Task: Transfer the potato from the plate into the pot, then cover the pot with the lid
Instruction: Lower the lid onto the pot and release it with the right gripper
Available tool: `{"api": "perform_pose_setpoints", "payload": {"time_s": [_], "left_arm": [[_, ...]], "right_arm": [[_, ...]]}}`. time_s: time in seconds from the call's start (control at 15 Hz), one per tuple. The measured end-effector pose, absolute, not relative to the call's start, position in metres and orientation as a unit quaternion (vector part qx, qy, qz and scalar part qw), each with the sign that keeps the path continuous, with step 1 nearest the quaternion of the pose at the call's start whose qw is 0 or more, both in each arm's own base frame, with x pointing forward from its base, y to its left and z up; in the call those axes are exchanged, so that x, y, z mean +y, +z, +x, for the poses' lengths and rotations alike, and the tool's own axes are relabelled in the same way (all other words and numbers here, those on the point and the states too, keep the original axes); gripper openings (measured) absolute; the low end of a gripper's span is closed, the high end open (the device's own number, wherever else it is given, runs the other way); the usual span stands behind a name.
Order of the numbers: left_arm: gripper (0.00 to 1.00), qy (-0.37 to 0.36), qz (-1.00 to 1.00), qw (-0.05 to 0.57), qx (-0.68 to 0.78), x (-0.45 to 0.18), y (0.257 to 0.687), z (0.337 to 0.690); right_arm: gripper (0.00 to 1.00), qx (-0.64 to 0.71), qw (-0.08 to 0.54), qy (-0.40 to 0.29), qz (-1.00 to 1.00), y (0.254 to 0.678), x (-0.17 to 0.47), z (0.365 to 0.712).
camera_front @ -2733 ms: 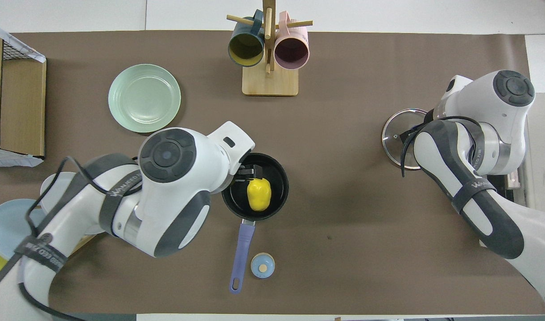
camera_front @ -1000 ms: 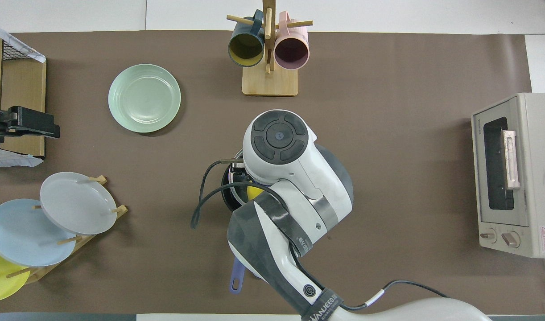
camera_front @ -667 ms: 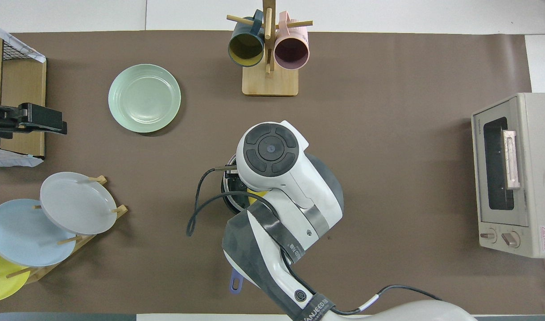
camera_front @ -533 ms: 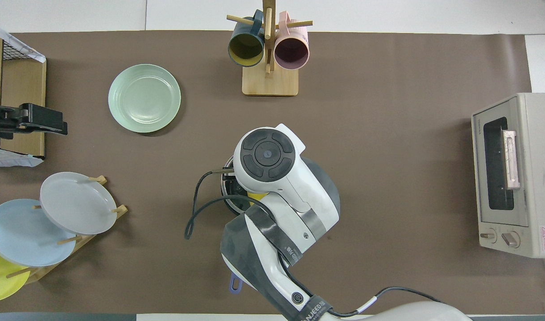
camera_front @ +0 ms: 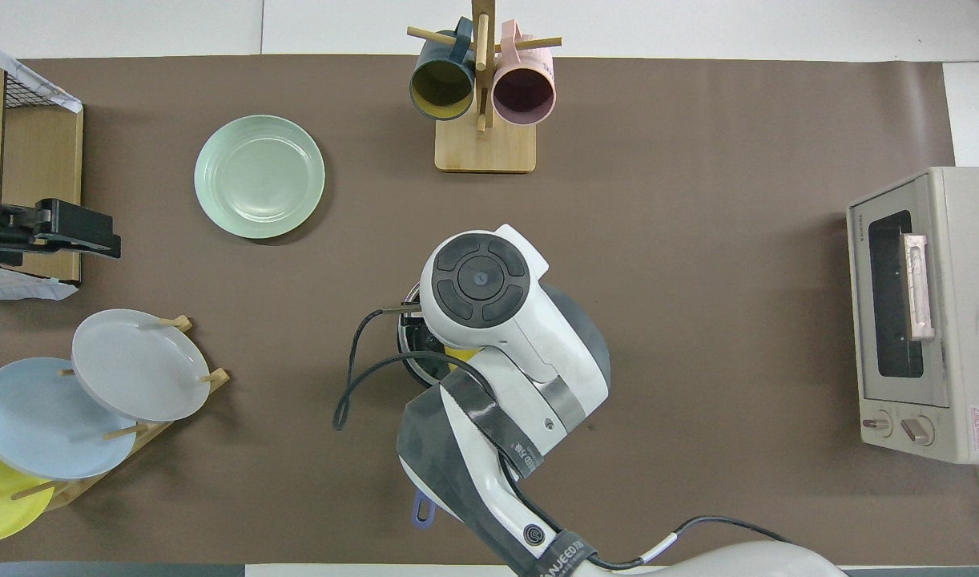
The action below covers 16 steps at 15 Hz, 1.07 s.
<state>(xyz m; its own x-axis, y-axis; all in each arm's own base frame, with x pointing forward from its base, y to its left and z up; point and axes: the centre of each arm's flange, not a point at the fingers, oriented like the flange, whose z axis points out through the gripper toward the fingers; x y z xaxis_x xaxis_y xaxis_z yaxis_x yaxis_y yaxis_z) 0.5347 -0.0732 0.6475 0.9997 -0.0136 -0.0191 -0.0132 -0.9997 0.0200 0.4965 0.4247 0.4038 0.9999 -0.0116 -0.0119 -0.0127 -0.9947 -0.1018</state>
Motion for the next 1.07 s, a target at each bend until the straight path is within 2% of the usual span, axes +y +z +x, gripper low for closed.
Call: {"api": "perform_pose_setpoints", "payload": {"time_s": [1.07], "left_arm": [[1.0, -0.009, 0.999, 0.013, -0.049, -0.072, 0.6477, 0.535]], "right_arm": [[0.59, 0.011, 0.051, 0.005, -0.999, 0.3973, 0.424, 0.4949]]}}
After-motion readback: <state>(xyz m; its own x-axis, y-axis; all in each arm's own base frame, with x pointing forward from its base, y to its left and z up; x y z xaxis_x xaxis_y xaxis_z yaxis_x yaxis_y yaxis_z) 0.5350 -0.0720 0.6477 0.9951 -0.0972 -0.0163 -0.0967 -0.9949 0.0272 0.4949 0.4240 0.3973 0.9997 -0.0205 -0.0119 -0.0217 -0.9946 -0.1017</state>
